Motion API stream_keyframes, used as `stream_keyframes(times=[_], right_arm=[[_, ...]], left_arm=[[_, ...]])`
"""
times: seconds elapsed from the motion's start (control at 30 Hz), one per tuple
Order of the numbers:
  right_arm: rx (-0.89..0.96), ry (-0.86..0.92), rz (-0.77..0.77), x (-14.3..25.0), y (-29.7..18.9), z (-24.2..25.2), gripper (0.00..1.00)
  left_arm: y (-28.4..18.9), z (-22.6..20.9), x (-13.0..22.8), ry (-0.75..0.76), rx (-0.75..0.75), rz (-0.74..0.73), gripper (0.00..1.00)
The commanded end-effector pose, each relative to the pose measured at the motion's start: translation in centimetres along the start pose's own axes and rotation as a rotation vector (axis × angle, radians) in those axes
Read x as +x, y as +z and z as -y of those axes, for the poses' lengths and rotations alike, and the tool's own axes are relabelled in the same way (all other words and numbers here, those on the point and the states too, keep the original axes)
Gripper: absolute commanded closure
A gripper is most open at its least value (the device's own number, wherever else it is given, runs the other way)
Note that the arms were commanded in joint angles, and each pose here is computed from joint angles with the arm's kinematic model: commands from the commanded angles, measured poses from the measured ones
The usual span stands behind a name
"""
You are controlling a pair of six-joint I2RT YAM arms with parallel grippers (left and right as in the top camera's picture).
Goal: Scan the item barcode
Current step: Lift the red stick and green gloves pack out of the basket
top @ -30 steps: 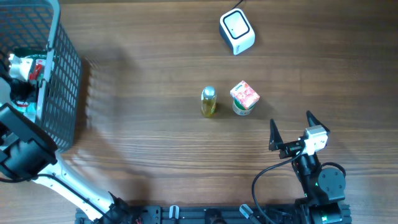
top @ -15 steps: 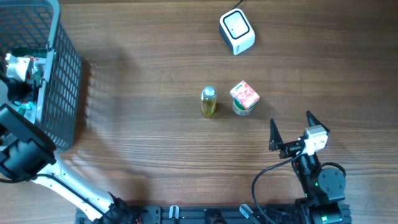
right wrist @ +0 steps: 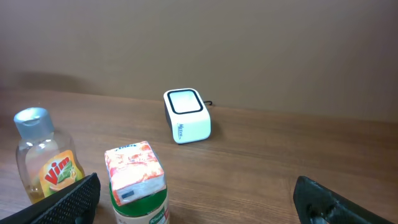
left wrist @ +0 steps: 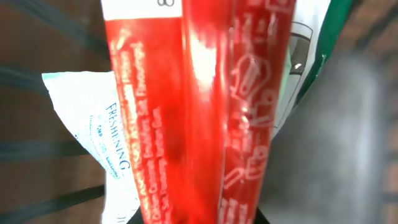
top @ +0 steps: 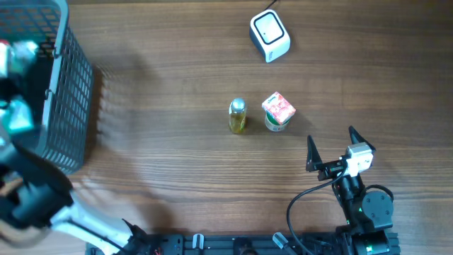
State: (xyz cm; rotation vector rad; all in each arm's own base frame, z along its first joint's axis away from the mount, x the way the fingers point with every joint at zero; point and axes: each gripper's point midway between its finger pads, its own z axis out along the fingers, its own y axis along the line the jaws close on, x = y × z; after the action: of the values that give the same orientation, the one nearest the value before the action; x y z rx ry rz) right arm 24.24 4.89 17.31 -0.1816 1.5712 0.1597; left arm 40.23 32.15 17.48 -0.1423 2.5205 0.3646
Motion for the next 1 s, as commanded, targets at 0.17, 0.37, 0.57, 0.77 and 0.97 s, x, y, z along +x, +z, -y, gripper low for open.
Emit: stream_keyframes(times=[0.17,0.37,0.57,0.77,0.97], right_arm=[[0.014,-0.011,0.01,-0.2,-0.1,0.3,0.0],[0.014,-0.011,0.01,-0.2,-0.1,0.3,0.0],[0.014,-0.011,0.01,-0.2,-0.1,0.3,0.0],[0.014,-0.01,0.01,-0.2,-0.1,0.3,0.0],[0.014,-0.01,0.01,-0.2,-0.1,0.3,0.0]], left_arm=[[-25.2,-0.5,-11.3,-0.288,-0.107,0.64,0.96],[-33.7,6.6,-12.5,-0.412,0.19,0.801,0.96],[-35.1,15.4,-10.3,-0.359,0.401,0.669,0.96],[-33.1,23.5,-5.9,-0.27,0.545,0.401,0.96],[-28.2,29.5,-1.1,-0.151,0.51,0.164,0.96]])
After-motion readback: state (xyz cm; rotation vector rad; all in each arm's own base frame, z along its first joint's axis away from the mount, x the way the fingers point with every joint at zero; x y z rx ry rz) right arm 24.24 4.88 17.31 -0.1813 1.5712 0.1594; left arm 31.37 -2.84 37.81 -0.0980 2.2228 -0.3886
